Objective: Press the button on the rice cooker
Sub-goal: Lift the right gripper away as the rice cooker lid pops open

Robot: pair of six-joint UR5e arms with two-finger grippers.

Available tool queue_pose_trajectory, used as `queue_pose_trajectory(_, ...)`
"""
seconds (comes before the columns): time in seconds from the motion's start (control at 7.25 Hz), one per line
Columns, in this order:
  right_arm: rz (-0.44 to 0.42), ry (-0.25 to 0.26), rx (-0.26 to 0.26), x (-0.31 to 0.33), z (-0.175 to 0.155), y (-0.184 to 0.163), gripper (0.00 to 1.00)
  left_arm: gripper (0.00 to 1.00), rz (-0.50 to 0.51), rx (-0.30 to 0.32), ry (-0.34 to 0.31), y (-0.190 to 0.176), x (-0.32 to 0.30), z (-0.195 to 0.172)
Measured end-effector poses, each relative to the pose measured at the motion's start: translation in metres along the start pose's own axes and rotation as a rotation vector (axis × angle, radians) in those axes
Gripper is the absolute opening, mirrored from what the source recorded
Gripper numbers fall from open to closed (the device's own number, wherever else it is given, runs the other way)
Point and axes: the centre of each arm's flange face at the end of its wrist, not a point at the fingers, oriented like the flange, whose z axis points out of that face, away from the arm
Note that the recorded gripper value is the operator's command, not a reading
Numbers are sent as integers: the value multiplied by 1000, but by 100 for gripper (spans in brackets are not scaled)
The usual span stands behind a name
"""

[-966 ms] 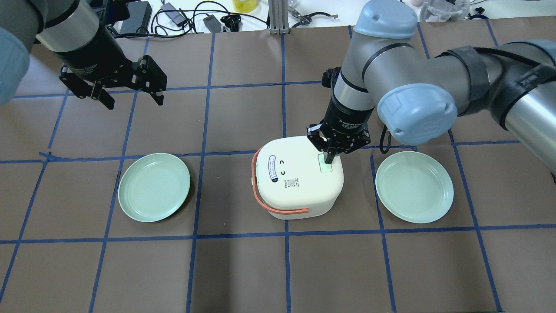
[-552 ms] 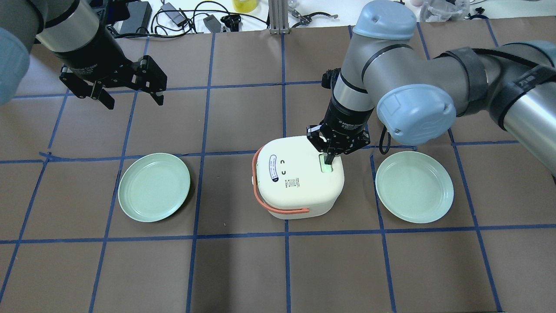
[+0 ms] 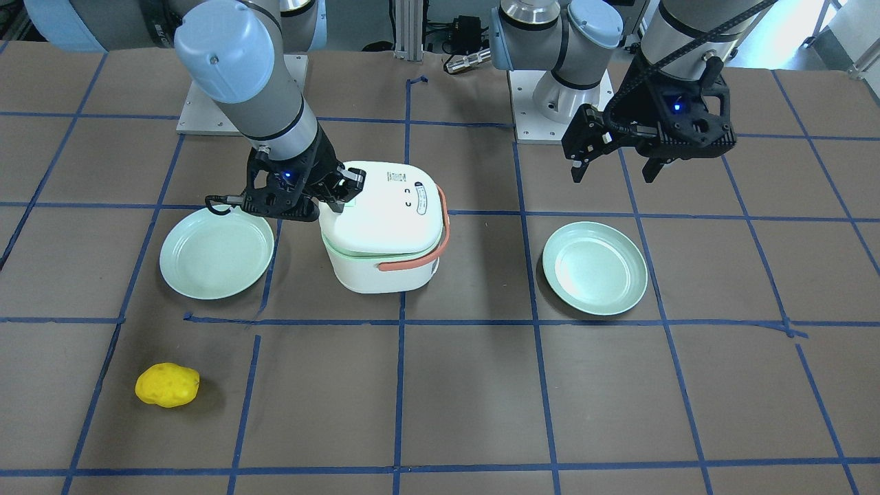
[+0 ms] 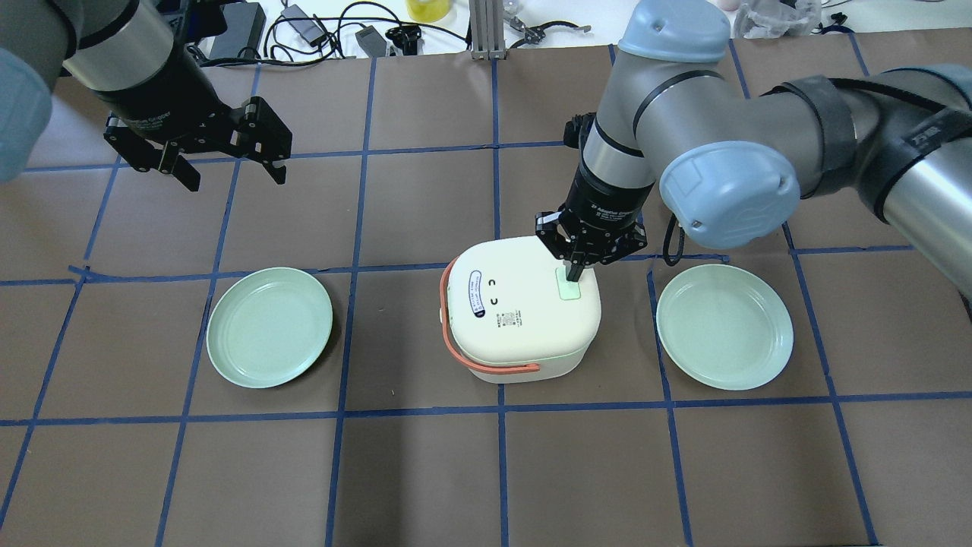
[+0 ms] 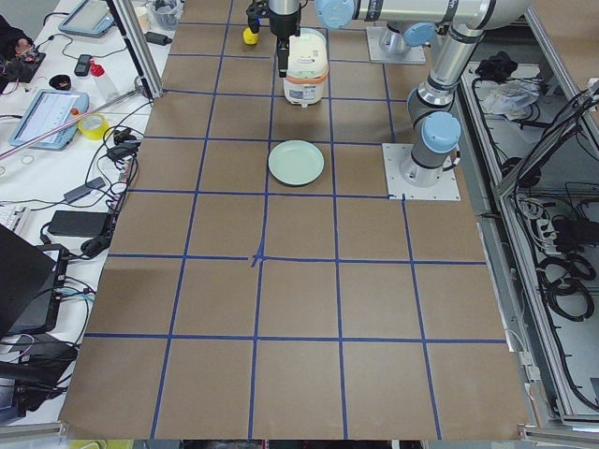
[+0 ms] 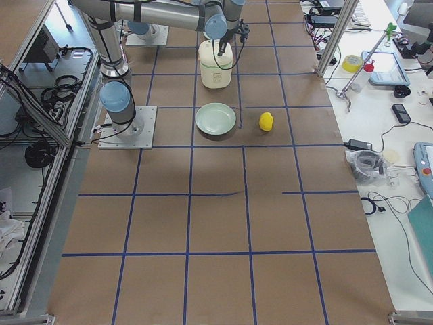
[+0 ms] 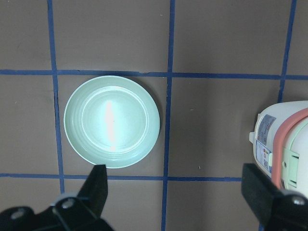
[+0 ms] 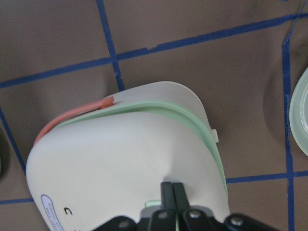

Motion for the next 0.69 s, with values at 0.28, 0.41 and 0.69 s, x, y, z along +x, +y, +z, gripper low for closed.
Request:
queue_pose_trajectory(0.28,146,-28,76,-11,-42,-6,100,100,0,0,0,0,0,0)
queue_pose_trajectory(0.41,174,-36,92,-14,-52,-7,100,100,0,0,0,0,0,0)
queue_pose_trajectory(0.69,186,-44,107,-17,-66,-8,100,100,0,0,0,0,0,0)
